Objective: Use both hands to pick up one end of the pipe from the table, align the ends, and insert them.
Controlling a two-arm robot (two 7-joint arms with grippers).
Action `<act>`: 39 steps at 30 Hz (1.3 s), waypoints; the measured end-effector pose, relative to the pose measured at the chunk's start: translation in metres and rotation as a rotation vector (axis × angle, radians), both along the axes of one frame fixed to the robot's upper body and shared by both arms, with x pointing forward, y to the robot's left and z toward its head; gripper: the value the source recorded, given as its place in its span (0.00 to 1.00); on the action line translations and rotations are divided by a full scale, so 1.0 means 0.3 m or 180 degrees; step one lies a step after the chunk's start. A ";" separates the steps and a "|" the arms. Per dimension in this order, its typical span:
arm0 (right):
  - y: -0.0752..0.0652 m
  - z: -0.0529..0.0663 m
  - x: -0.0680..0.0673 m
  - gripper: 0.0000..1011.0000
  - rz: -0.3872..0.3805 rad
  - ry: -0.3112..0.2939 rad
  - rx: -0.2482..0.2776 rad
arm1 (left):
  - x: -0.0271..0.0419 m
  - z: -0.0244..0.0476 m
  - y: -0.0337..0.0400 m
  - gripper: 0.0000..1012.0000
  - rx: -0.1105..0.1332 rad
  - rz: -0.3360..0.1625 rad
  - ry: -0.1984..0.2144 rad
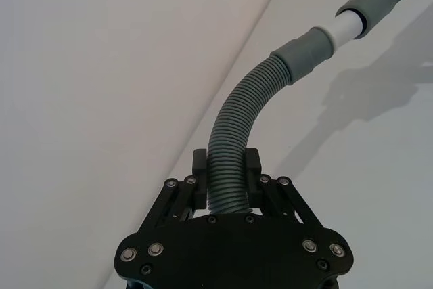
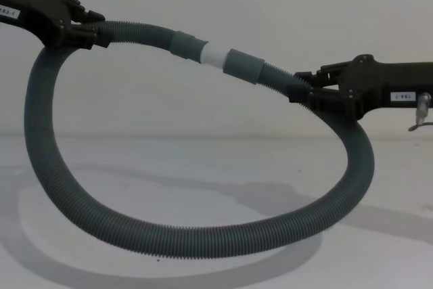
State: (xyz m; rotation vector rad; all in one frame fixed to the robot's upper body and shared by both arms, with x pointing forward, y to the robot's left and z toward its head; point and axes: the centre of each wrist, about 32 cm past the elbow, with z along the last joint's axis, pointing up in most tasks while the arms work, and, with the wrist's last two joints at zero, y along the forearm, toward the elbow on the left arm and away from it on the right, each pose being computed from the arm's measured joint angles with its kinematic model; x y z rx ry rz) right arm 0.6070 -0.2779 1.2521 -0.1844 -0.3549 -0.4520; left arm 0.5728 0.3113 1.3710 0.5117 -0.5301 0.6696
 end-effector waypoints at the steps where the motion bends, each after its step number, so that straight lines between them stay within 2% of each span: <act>1: 0.000 0.000 0.000 0.25 -0.0001 0.0000 0.0001 | -0.001 0.000 0.000 0.28 0.0003 0.0004 -0.0005; 8: 0.006 0.003 0.001 0.25 -0.0004 0.0008 0.0007 | -0.003 0.002 -0.007 0.28 0.0017 0.0022 -0.0043; 15: 0.016 0.005 0.002 0.25 0.0002 0.0017 0.0016 | 0.000 0.000 -0.015 0.28 -0.0005 0.0007 -0.0076; 26: 0.030 0.010 0.002 0.25 0.0001 0.0035 0.0022 | 0.008 -0.013 -0.028 0.28 -0.0064 -0.0004 -0.0109; 39: 0.046 0.022 0.002 0.25 -0.0042 0.0120 0.0033 | 0.005 -0.031 -0.048 0.28 -0.0106 0.0011 -0.0137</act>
